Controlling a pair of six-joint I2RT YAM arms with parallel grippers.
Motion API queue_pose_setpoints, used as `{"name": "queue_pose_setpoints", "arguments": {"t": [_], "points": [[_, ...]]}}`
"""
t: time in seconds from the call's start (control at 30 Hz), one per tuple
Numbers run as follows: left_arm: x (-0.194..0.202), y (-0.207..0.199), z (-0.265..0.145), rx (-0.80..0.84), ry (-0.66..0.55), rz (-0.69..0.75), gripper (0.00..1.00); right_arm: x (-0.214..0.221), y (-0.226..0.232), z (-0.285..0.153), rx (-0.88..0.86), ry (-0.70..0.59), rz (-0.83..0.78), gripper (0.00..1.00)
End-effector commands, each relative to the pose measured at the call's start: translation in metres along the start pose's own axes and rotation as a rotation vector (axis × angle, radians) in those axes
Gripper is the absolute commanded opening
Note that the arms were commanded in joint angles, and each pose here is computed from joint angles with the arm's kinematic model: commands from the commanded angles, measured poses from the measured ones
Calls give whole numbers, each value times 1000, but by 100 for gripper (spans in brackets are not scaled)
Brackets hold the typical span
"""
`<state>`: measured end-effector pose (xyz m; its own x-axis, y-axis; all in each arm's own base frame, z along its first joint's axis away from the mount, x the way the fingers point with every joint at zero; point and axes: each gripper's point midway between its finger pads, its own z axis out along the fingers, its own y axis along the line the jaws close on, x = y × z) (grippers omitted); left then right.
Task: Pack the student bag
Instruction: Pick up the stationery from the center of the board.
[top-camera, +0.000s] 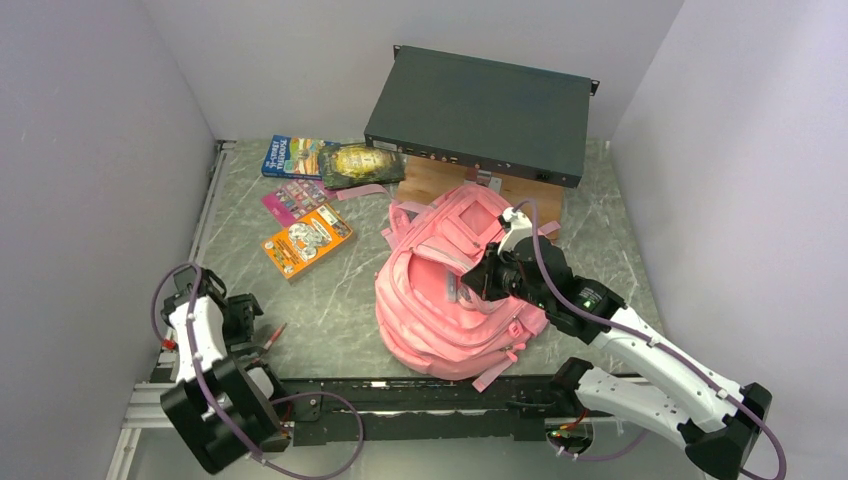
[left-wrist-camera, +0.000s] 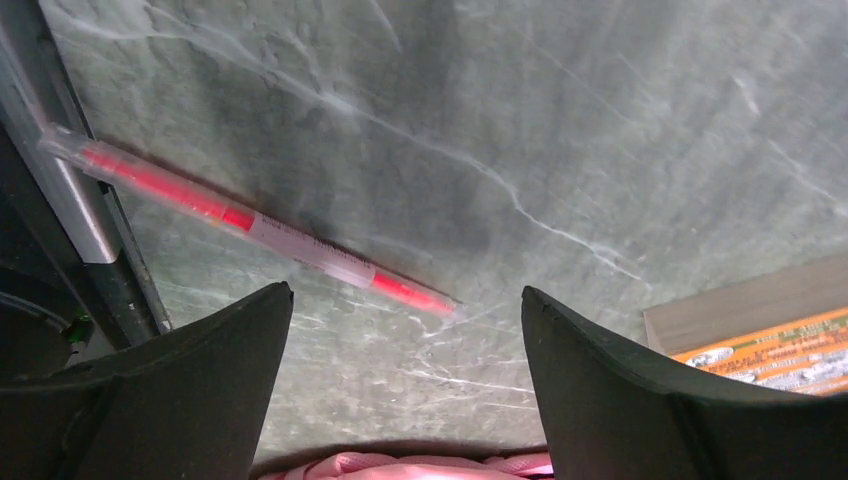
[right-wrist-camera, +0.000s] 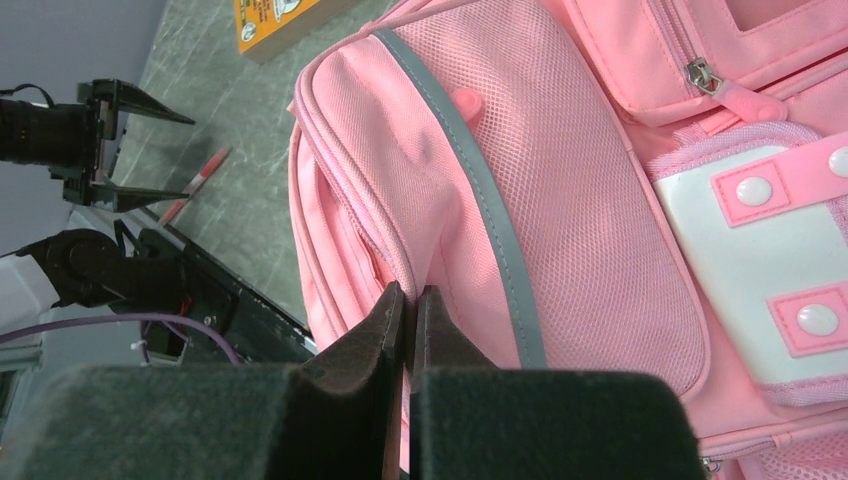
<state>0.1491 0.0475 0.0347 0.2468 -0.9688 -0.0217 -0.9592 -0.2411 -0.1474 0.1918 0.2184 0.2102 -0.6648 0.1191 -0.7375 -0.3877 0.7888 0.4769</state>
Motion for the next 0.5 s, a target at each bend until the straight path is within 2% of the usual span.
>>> {"name": "queue_pose_setpoints", "arguments": {"t": [0.0, 0.23, 0.3, 0.37, 0.47], "points": [[7, -3, 10, -12, 96, -6, 87, -39, 25, -11, -95, -149, 14, 0], [4, -3, 38, -10, 70, -89, 69, -42, 25, -9, -85, -150, 8, 0], [3, -4, 43, -5, 72, -99, 59, -43, 24, -9, -82, -160, 12, 0], [3, -7, 47, 0, 73, -105, 45, -43, 23, -8, -78, -161, 16, 0], [0, -8, 50, -16, 67, -107, 38, -41, 24, -7, -78, -154, 21, 0]]}}
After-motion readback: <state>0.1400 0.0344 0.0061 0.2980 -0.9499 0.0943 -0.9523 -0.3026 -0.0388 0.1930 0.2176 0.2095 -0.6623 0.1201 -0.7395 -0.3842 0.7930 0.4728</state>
